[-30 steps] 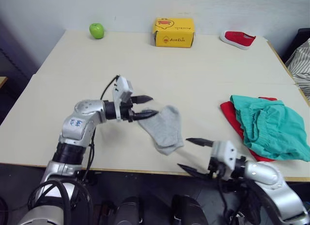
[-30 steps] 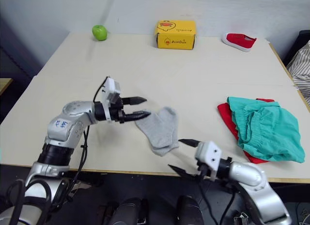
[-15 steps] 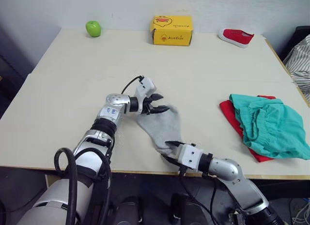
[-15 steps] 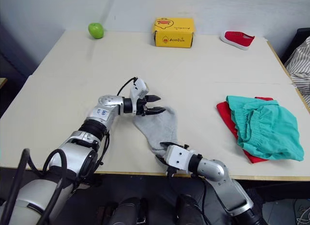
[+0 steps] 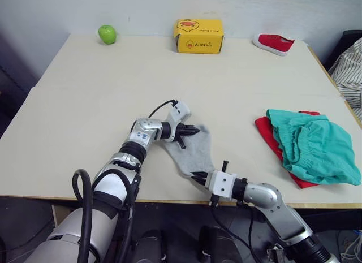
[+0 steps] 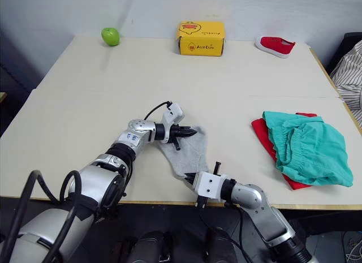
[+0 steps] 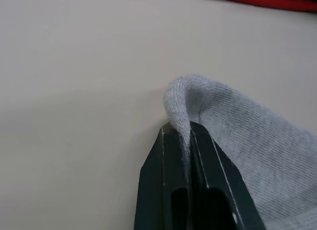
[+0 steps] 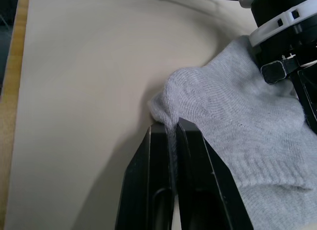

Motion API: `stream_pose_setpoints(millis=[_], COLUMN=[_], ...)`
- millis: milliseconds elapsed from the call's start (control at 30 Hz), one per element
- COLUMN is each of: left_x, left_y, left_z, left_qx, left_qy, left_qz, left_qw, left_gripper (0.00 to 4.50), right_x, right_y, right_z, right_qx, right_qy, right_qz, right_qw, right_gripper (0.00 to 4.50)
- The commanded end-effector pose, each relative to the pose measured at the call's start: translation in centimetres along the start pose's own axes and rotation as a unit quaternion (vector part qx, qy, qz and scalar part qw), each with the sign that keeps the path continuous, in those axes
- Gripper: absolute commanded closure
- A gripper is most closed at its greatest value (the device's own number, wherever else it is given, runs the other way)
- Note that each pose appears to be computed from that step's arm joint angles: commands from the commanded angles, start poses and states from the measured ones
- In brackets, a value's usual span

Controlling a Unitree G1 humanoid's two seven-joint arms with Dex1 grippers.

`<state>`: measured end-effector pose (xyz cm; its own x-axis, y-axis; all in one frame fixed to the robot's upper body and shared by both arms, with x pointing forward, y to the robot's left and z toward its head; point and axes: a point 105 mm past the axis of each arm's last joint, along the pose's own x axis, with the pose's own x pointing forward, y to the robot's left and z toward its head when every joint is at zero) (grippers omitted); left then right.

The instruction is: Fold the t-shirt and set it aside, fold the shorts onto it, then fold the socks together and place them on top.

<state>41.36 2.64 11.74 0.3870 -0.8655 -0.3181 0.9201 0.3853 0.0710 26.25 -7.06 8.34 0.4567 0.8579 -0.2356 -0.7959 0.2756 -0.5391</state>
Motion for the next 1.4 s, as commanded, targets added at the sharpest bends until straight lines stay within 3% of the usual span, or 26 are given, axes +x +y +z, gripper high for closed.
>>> stream_pose_setpoints(millis=[33,233,433,633,900,1033,1067,1133,1367,1400], left_x=[-1.5,-4.8,-8.0,-10.7,-12.7,-13.2,-13.3,-13.7,-18.0,-18.8], left_y=[0.8,1.3,-1.7,-4.3,-5.3,-5.2,-5.2,-5.2,-5.1,-4.9], left_z=[-0.3,-0.5,-1.2,-2.4,-3.8,-4.1,-4.0,-4.1,-3.9,-3.8], left_qx=[0.025,0.026,-0.001,-0.054,-0.094,-0.111,-0.11,-0.112,-0.098,-0.092], left_qy=[0.008,-0.024,-0.04,-0.025,0.003,0.005,0.005,0.007,-0.01,-0.008], left_qz=[0.005,0.017,0.062,0.13,0.219,0.245,0.245,0.248,0.216,0.216], left_qw=[1.0,0.999,0.997,0.99,0.971,0.963,0.963,0.962,0.971,0.972], left_gripper=[4.47,4.47,4.47,4.47,4.47,4.47,4.0,3.49,1.26,0.95], right_x=[-1.5,-3.3,-4.4,-3.7,-3.1,-3.1,-3.1,-3.2,-6.6,-7.0], right_y=[-1.6,-4.2,-7.0,-8.5,-9.7,-9.5,-9.5,-9.5,-9.2,-9.3], right_z=[-0.6,-1.2,-1.1,-1.0,-2.0,-2.2,-1.7,-0.8,-0.2,0.1], right_qx=[-0.008,-0.018,-0.038,-0.063,-0.049,0.001,0.004,-0.009,0.009,0.025], right_qy=[0.004,0.003,-0.019,-0.038,-0.039,-0.056,-0.073,-0.096,-0.057,-0.055], right_qz=[0.009,0.032,0.085,0.113,0.142,0.158,0.161,0.165,0.212,0.21], right_qw=[1.0,0.999,0.995,0.991,0.988,0.986,0.984,0.982,0.976,0.976], right_gripper=[4.5,4.5,4.5,4.5,4.5,4.5,4.25,3.7,1.31,1.3])
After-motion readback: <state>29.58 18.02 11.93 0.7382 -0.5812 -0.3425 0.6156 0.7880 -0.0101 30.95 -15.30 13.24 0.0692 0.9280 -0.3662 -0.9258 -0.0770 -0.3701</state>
